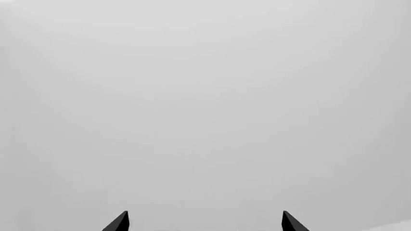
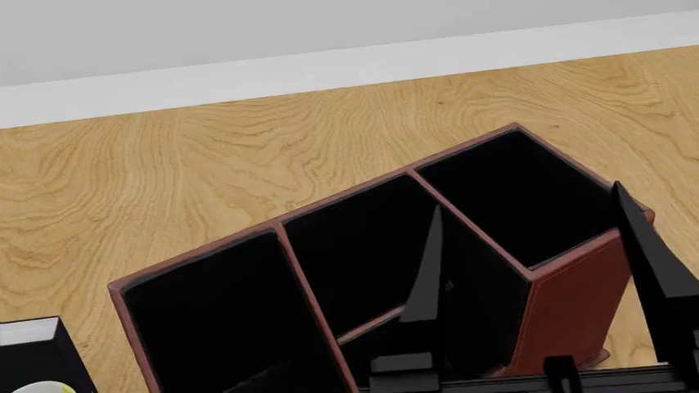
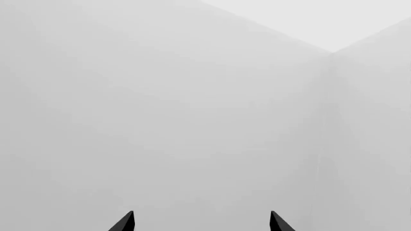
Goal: Pick up the book and place it in the back compartment of the caddy.
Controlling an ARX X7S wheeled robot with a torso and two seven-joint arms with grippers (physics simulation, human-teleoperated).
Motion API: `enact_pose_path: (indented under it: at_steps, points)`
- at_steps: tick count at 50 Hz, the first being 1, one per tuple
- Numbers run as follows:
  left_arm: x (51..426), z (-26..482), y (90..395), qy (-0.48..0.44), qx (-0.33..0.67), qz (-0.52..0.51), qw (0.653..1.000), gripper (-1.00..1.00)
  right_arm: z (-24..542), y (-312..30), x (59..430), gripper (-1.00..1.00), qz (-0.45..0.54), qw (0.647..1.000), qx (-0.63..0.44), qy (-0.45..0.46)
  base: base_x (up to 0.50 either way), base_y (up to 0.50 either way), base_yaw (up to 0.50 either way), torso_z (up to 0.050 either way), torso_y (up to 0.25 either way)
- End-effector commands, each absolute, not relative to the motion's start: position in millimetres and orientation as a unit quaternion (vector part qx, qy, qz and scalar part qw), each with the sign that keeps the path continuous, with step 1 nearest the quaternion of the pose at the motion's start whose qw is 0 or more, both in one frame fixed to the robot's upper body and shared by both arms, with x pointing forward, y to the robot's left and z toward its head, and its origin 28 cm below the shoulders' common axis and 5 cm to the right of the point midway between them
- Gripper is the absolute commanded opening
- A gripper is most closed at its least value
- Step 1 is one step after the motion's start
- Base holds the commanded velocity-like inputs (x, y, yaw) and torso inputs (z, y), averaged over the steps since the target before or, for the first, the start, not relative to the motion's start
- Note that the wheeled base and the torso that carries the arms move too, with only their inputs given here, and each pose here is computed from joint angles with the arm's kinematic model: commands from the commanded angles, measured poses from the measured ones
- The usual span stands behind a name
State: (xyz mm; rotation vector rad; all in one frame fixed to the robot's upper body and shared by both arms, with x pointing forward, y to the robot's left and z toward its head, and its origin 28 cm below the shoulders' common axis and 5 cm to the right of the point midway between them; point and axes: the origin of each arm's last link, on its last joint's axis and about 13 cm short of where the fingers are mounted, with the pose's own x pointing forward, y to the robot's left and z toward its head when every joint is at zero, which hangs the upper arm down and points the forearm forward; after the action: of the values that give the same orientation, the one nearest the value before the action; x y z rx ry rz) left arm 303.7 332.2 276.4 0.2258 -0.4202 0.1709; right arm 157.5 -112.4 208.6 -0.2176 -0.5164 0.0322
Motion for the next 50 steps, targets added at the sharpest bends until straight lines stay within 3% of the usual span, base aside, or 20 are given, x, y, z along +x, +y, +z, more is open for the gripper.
enact_pose_path:
  at_steps: [1,11,19,26,50]
  points:
    - [326,330,360,-0.156,0.063,0.057,0.984,1.0,212,-113,158,1.0,0.013,0.957,-0.104,-0.272,0.0,0.0,0.0,0.0,0.0]
    - [326,348,368,-0.001,0.194,-0.132,0.972,1.0,214,-115,154,1.0,0.007,0.955,-0.104,-0.278,0.0,0.0,0.0,0.0,0.0]
    - [336,341,375,0.051,0.278,-0.137,0.949,1.0,214,-116,152,1.0,0.003,0.955,-0.105,-0.279,0.0,0.0,0.0,0.0,0.0]
    - [336,327,385,0.128,0.361,-0.164,0.909,1.0,209,-117,154,1.0,-0.002,0.957,-0.109,-0.267,0.0,0.0,0.0,0.0,0.0]
    - [348,279,389,0.209,0.388,-0.185,0.879,1.0,205,-116,158,1.0,0.002,0.96,-0.11,-0.257,0.0,0.0,0.0,0.0,0.0]
